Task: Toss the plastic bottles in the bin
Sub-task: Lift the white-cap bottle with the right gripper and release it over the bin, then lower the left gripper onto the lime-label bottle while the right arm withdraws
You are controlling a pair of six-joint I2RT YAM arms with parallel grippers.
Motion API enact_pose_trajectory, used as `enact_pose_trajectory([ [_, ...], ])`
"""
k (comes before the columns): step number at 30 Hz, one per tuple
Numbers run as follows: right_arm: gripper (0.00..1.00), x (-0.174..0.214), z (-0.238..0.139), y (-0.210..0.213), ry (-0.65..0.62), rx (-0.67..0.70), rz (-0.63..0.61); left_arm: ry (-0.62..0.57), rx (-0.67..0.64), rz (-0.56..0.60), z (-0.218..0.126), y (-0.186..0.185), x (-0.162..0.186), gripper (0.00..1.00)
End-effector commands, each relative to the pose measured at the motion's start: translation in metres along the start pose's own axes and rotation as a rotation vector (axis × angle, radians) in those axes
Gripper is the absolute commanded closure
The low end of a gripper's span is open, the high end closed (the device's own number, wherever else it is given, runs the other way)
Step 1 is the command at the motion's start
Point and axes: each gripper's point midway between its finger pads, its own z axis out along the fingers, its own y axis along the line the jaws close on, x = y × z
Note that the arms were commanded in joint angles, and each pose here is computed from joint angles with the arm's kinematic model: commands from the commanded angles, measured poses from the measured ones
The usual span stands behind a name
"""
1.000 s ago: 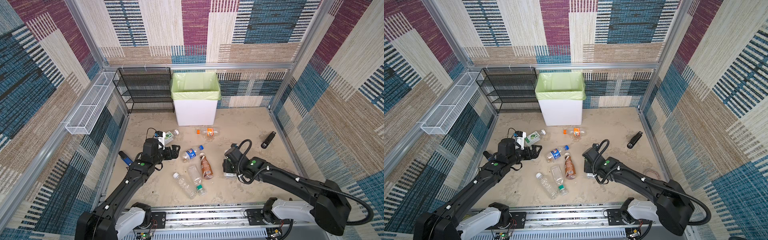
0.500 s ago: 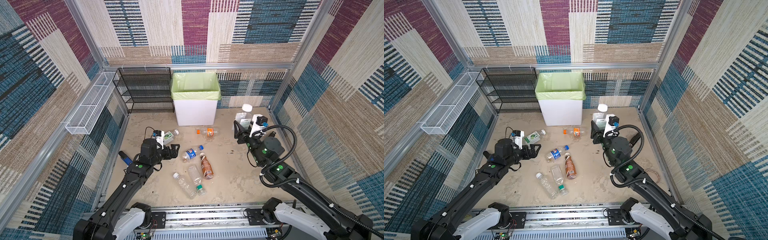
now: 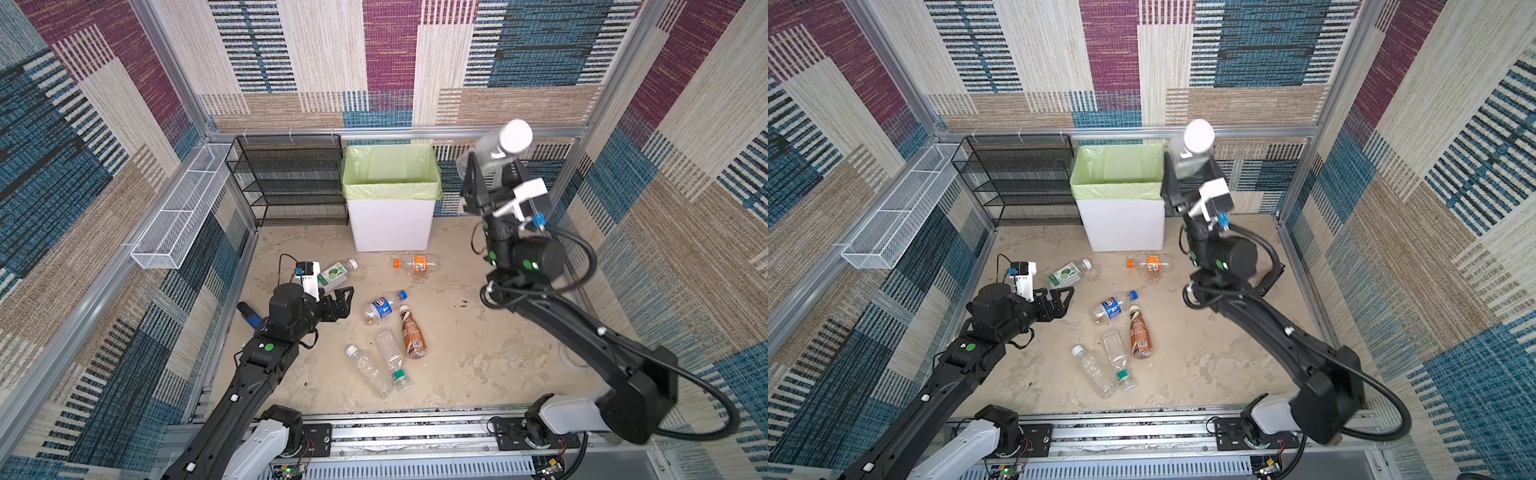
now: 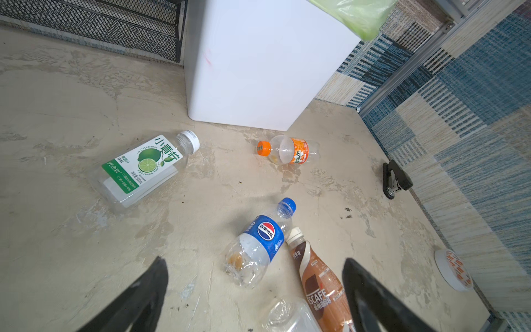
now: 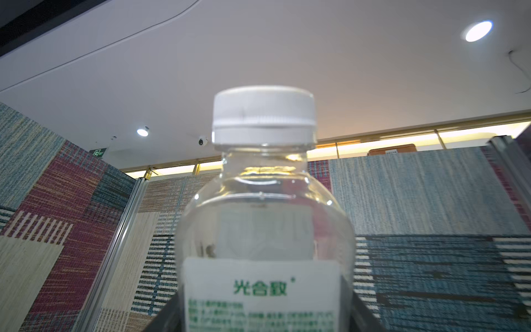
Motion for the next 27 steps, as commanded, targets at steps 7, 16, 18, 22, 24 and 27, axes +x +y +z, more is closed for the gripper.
enact_pose_trajectory([
  [7, 0.12, 0.092, 0.037, 0.008, 0.389, -0.100, 0.195, -0.015, -0.024, 0.055, -0.010, 0.001, -0.006, 0.05],
  [16, 0.12, 0.053, 0.023, -0.009, 0.342, -0.053, 0.131, -0.010, -0.016, 0.053, 0.002, 0.001, -0.006, 0.04],
  [18, 0.12, 0.045, 0.010, -0.018, 0.348, -0.016, 0.114, 0.007, -0.047, 0.062, 0.008, 0.007, -0.005, 0.02],
  [22, 0.13, 0.051, -0.033, -0.039, 0.428, 0.075, 0.100, 0.087, -0.164, 0.095, 0.021, 0.027, -0.002, 0.01],
  [24, 0.13, 0.067, -0.062, -0.047, 0.502, 0.102, 0.112, 0.129, -0.205, 0.111, 0.030, 0.036, -0.006, 0.01],
  [27, 0.12, 0.103, -0.113, -0.056, 0.632, 0.139, 0.127, 0.235, -0.243, 0.137, 0.045, 0.053, -0.012, 0.01],
])
